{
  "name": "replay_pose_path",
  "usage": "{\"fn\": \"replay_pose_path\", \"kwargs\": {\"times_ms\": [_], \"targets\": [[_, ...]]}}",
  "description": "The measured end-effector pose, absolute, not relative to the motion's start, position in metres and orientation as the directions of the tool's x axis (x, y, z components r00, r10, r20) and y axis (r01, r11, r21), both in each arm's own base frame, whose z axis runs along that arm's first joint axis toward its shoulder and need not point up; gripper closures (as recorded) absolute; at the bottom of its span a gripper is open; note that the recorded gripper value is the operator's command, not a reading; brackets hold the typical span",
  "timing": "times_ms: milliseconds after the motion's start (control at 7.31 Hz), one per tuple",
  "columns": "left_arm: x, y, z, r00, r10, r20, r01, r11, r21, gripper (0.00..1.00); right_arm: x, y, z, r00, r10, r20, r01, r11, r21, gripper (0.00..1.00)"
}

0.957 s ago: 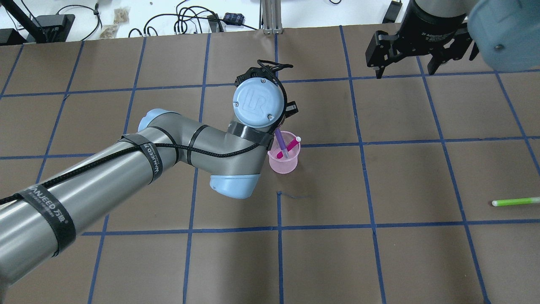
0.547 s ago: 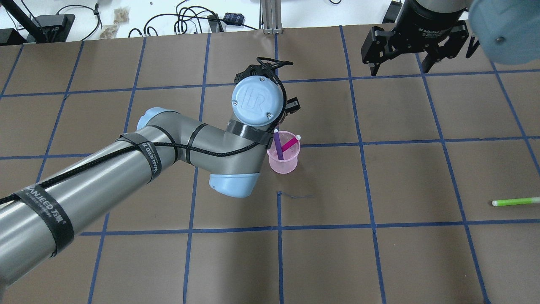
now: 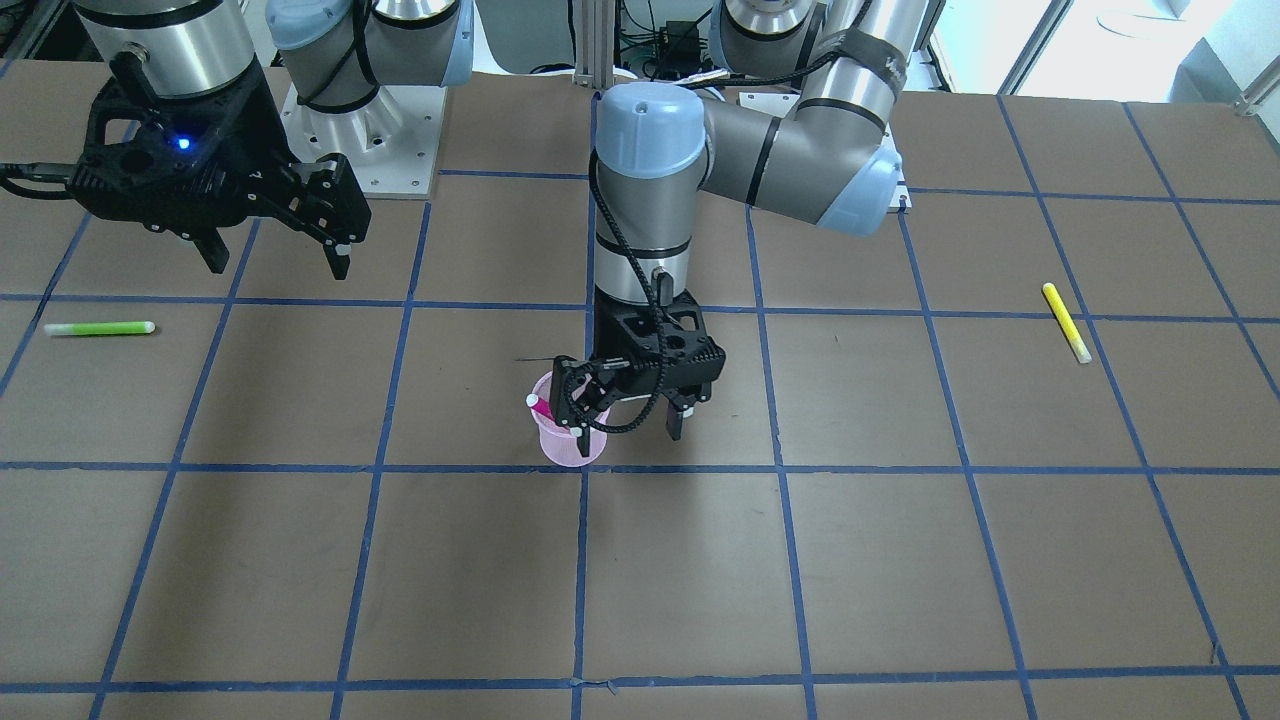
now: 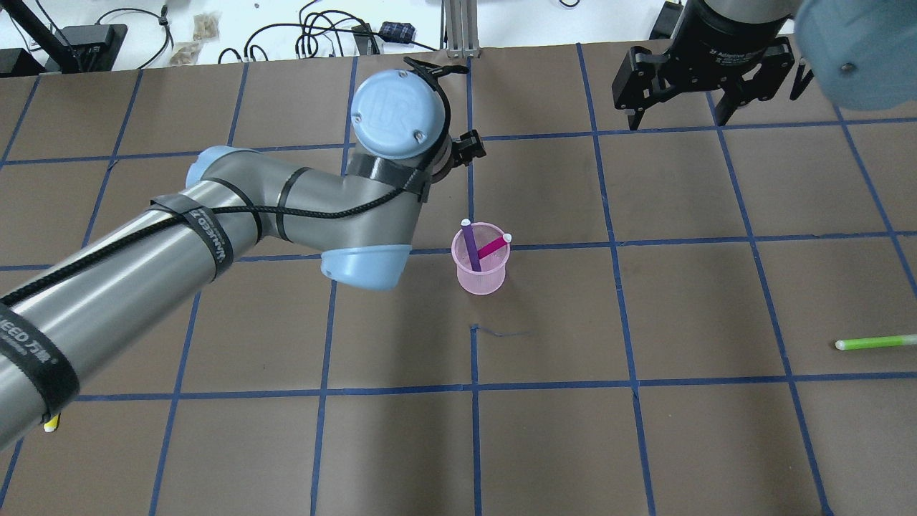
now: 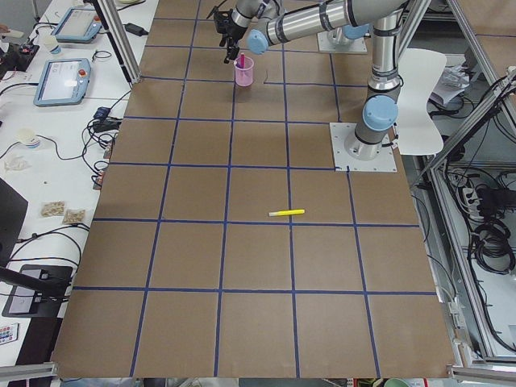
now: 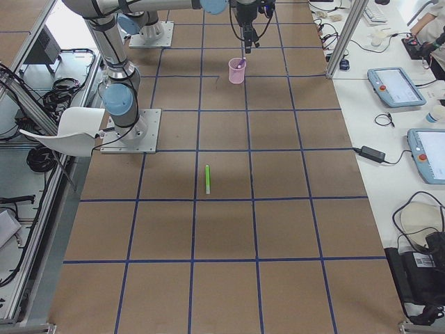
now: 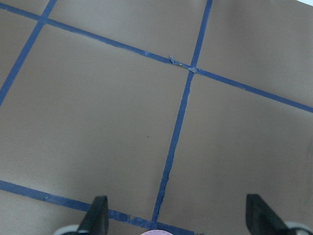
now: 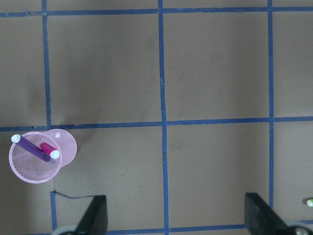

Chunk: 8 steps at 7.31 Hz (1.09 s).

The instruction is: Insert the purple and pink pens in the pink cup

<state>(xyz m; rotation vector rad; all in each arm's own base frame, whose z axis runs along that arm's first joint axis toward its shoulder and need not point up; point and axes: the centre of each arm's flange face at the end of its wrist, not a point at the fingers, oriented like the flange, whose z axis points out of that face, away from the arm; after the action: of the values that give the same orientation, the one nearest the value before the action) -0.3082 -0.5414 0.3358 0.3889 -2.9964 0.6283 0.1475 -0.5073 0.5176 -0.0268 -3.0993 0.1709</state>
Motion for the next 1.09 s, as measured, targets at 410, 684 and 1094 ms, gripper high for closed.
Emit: {"fn": "replay_pose_path", "kwargs": {"times_ms": [410, 684, 1094], "targets": [[-0.205, -0.576, 0.399, -0.988, -0.142, -0.063, -0.128, 0.973, -0.191, 0.0, 0.149, -0.504, 0.521, -0.999, 0.018, 0.031, 0.014, 0.993, -0.115, 0.0], [-0.147, -0.561, 0.431, -0.99, -0.1, -0.096, -0.094, 0.994, -0.063, 0.0, 0.149, -0.504, 0.52, -0.999, 0.018, 0.029, 0.014, 0.993, -0.115, 0.0], [-0.109, -0.536, 0.451, -0.997, -0.064, -0.052, -0.064, 0.998, 0.005, 0.0, 0.15, -0.505, 0.519, -1.0, 0.017, 0.025, 0.015, 0.994, -0.112, 0.0]]}}
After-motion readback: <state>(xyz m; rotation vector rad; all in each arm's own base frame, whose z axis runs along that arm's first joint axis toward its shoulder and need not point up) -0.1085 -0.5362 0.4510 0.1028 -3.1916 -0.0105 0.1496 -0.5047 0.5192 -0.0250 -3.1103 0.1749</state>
